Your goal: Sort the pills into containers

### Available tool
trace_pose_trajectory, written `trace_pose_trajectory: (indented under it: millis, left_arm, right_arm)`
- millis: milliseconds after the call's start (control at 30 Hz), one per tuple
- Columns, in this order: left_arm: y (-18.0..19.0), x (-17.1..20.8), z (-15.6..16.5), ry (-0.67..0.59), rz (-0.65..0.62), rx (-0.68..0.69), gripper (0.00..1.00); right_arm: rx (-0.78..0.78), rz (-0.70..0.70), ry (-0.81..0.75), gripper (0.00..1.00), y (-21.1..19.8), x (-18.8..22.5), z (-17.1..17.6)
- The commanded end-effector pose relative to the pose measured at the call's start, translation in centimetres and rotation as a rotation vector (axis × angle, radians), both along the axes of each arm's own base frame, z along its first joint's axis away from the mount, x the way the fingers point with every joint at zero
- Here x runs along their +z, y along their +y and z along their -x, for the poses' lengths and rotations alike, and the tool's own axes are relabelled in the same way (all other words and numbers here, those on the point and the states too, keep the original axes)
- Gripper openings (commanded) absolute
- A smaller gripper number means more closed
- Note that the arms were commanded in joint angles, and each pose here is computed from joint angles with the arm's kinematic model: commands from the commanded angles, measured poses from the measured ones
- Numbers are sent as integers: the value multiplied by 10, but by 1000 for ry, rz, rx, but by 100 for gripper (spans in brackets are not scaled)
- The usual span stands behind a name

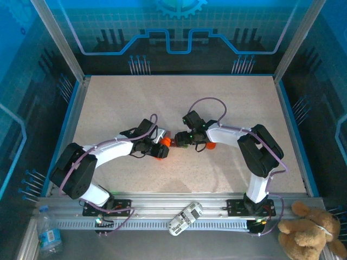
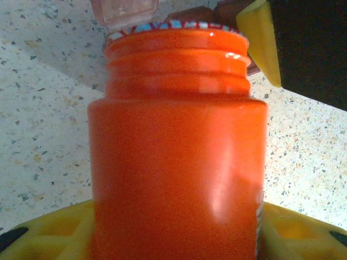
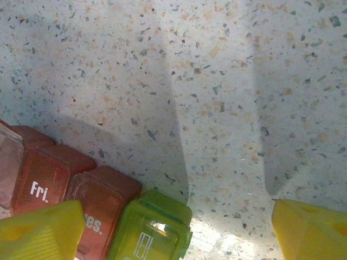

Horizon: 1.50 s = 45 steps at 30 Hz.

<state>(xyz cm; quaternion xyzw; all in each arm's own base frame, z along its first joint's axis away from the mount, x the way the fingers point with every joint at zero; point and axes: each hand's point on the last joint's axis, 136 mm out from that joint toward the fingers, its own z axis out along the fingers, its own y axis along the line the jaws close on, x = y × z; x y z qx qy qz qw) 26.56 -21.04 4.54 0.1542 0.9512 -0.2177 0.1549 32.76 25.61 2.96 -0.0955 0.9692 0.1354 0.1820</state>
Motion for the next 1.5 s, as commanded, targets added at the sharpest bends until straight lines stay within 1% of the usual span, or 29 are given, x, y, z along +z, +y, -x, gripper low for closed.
trace_pose_trajectory:
  millis: [0, 667, 1167, 1467]
  left_arm:
    - [-1, 2, 2, 42, 4, -13, 0]
    - [5, 3, -2, 110, 25, 40, 0]
    - [0, 4, 0, 156, 26, -1, 0]
    - [3, 2, 2, 187, 4, 9, 0]
  right_arm:
    - [-14, 13, 43, 90, -5, -13, 5]
    - [-19, 16, 48, 90, -6, -15, 5]
    - [-26, 15, 56, 90, -6, -18, 5]
    - [-26, 16, 56, 90, -6, -18, 5]
